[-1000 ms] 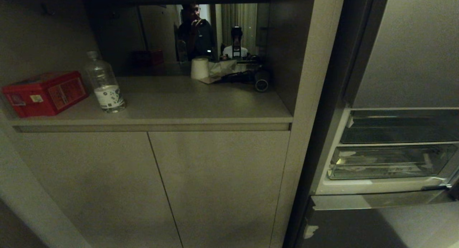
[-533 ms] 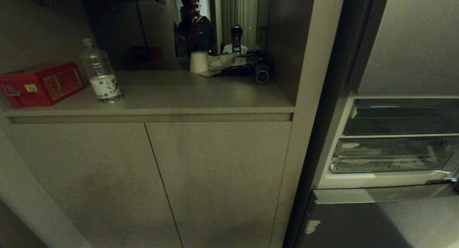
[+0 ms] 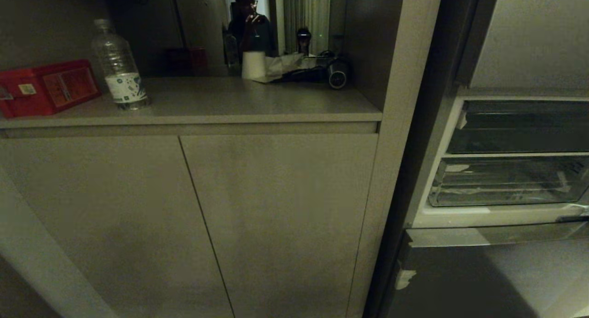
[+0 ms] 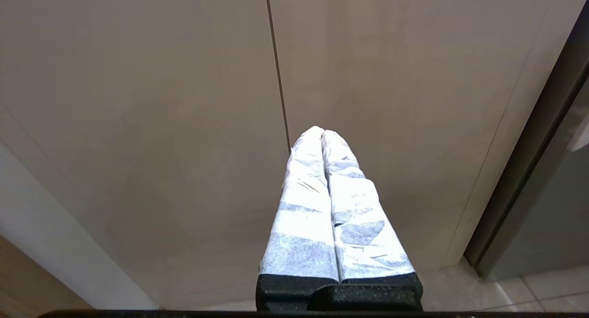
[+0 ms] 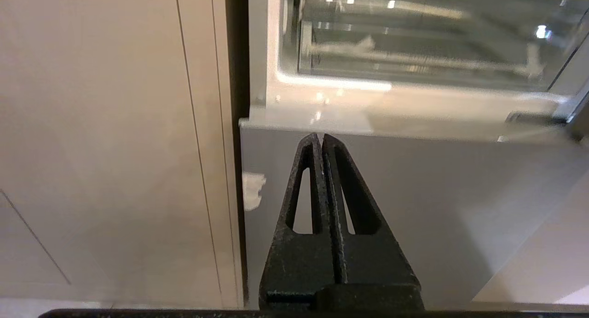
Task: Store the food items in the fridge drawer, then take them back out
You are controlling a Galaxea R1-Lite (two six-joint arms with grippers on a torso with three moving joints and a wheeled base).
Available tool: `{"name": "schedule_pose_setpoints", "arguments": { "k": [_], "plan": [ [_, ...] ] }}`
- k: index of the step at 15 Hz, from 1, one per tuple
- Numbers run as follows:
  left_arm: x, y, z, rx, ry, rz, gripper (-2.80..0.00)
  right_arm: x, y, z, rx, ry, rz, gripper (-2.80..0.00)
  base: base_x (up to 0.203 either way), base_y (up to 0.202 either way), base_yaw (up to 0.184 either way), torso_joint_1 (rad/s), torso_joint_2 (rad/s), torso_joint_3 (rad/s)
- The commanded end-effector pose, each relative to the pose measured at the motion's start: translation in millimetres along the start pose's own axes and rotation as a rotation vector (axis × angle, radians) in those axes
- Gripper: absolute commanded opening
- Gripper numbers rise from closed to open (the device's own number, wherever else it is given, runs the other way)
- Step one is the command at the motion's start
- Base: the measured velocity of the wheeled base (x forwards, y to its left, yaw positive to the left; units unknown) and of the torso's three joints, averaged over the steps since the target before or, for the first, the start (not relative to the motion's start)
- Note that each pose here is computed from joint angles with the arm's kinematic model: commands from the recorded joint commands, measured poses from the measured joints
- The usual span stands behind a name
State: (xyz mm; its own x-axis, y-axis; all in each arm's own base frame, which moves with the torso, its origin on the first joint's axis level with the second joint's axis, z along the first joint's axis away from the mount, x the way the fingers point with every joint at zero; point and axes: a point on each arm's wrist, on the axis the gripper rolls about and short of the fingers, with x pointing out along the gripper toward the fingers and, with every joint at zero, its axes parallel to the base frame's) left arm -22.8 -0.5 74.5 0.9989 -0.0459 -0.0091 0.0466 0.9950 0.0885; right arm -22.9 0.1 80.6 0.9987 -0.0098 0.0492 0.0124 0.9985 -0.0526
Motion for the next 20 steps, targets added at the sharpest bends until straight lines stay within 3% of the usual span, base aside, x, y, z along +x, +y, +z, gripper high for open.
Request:
{"name": "schedule_pose_setpoints", "arguments": {
  "k": [1, 6, 8, 10, 14, 16, 20],
  "plan": [
    [0.1, 0.0, 0.0, 0.000, 0.002, 0.000, -2.80, 1.1, 0.3, -5.1, 0.004, 0.017, 0.001, -2.80, 0.000, 0.000, 0.000, -0.207, 0.50, 0.290],
    [0.0, 0.0, 0.0, 0.000, 0.000, 0.000, -2.80, 0.6, 0.1, -3.9, -0.027, 0.017, -0.002, -2.80, 0.000, 0.000, 0.000, -0.050, 0.13, 0.075],
    [0.1, 0.0, 0.0, 0.000, 0.002, 0.000, -2.80, 1.3, -0.7, 12.6, -0.022, 0.019, -0.001, -2.80, 0.000, 0.000, 0.000, 0.000, 0.00, 0.000],
    [0.1, 0.0, 0.0, 0.000, 0.002, 0.000, -2.80, 15.9, -1.9, 38.5, 0.021, 0.112, 0.009, -2.80, 0.000, 0.000, 0.000, 0.000, 0.00, 0.000],
    [0.0, 0.0, 0.0, 0.000, 0.000, 0.000, -2.80, 102.6, -3.2, 85.7, 0.150, 0.372, 0.033, -2.80, 0.000, 0.000, 0.000, 0.000, 0.00, 0.000],
    [0.1, 0.0, 0.0, 0.000, 0.002, 0.000, -2.80, 155.3, -2.4, 87.0, 0.184, 0.411, 0.041, -2.80, 0.000, 0.000, 0.000, 0.000, 0.00, 0.000],
    [0.1, 0.0, 0.0, 0.000, 0.002, 0.000, -2.80, 248.0, 0.9, 59.6, 0.219, 0.408, 0.051, -2.80, 0.000, 0.000, 0.000, 0.000, 0.00, 0.000]
  ]
}}
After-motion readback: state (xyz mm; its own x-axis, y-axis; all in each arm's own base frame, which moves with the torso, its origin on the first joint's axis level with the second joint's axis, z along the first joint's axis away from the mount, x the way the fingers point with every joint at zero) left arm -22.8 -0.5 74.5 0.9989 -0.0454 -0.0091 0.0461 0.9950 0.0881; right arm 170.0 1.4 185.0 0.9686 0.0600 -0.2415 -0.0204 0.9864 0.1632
